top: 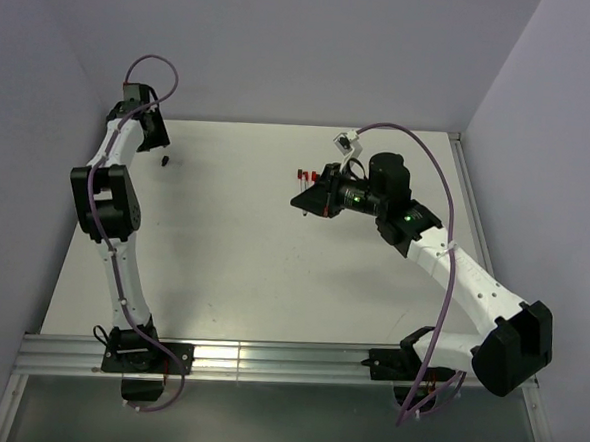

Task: Insert the pens into the pen caps
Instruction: Insert the pen cap onto the pen.

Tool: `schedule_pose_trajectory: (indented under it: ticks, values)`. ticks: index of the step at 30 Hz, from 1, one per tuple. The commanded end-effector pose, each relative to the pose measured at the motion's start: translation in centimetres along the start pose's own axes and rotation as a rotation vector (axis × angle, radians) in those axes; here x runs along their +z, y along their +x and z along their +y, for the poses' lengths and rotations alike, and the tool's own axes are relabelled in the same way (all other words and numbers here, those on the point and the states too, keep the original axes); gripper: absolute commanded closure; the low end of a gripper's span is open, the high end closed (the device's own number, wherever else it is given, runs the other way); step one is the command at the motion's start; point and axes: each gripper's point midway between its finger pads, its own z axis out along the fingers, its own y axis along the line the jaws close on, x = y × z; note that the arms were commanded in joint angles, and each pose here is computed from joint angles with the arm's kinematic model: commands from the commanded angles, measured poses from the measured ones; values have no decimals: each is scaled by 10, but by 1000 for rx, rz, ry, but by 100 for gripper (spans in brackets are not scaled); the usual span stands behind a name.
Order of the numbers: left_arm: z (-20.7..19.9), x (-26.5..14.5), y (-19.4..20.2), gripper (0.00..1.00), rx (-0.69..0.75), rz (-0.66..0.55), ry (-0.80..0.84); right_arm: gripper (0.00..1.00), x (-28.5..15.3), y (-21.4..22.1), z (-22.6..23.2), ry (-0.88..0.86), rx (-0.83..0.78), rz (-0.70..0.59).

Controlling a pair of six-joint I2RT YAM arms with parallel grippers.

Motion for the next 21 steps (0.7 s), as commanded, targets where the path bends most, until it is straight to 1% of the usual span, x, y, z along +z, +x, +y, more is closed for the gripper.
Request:
schedule_pose_trajectory:
  ticks: [1,8,17,21]
  values:
    - [-7,5,-7,49,15,-5,114,100,-1,-9,2,-13,-45,-37]
    - [-14,30,3,48,19,17,161,100,-1,-9,0,-7,-53,-40]
    - [-9,43,2,48,18,16,114,100,-1,-8,-1,-7,-53,-36]
    - [-6,50,8,48,19,31,104,100,-2,-9,0,-6,-58,-41]
